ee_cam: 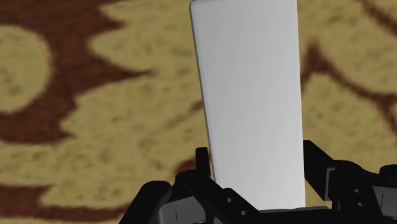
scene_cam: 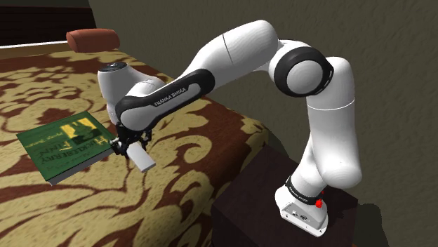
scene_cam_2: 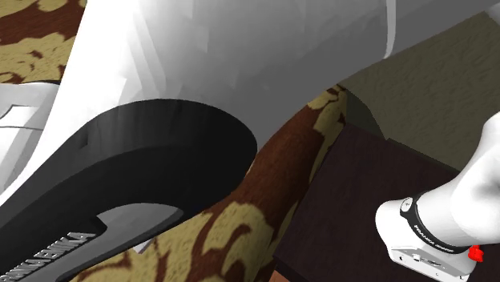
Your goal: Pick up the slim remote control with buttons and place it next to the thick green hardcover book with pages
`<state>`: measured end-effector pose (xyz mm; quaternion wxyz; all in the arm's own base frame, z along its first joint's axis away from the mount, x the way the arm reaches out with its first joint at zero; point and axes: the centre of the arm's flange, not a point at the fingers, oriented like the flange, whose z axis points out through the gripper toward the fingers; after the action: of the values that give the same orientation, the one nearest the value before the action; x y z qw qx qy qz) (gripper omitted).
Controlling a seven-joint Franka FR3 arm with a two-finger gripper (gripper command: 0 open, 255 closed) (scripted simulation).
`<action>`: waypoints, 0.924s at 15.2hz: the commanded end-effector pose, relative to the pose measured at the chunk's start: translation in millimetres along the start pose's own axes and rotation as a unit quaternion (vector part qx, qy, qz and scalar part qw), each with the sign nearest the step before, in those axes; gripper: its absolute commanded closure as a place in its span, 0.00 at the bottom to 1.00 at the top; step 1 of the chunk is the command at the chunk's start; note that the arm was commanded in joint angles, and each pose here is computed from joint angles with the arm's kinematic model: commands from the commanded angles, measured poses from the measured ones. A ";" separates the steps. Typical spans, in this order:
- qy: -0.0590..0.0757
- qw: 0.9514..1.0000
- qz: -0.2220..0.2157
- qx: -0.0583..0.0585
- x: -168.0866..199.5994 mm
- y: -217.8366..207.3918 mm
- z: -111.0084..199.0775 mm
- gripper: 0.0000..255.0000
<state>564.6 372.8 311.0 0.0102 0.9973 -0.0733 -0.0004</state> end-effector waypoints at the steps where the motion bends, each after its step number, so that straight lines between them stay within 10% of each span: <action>1: 0.000 1.000 0.000 0.000 -0.2 -1.5 9.7 1.00; 14: 0.000 1.000 0.000 0.000 -0.2 -2.9 78.4 1.00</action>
<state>565.6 373.9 237.2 0.0103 0.9972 -0.0736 -0.0005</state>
